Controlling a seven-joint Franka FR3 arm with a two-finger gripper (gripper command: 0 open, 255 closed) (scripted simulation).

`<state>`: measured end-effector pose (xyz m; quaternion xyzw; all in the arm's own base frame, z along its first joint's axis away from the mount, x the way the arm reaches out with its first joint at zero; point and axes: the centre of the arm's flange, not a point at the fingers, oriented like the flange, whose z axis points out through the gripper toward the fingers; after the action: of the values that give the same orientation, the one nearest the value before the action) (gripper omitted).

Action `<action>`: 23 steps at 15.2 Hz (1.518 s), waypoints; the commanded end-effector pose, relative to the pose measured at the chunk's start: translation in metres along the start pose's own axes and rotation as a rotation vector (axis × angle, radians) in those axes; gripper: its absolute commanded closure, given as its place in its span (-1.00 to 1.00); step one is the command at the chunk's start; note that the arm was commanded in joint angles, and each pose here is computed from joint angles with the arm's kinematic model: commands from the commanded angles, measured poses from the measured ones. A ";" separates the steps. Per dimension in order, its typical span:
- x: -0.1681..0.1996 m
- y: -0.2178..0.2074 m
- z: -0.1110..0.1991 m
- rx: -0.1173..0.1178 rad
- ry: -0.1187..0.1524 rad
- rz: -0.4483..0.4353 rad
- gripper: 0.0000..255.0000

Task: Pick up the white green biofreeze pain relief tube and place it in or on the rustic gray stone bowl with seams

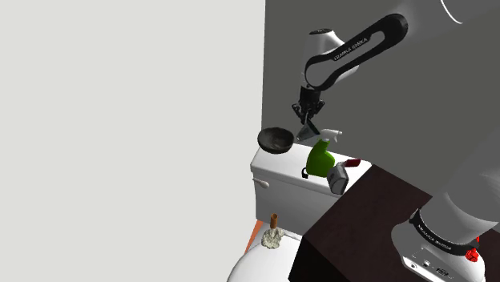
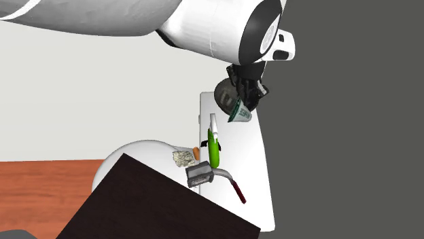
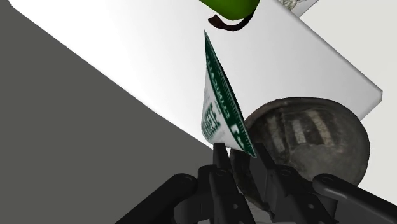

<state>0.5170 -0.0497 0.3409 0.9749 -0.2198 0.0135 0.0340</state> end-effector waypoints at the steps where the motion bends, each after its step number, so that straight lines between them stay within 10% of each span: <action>1: -0.001 0.001 -0.011 0.000 0.000 0.000 1.00; 12: 0.002 0.004 -0.067 0.000 0.000 0.000 1.00; 23: 0.104 -0.086 -0.116 0.000 0.000 0.000 1.00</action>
<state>0.6348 -0.0119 0.4523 0.9750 -0.2193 0.0133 0.0340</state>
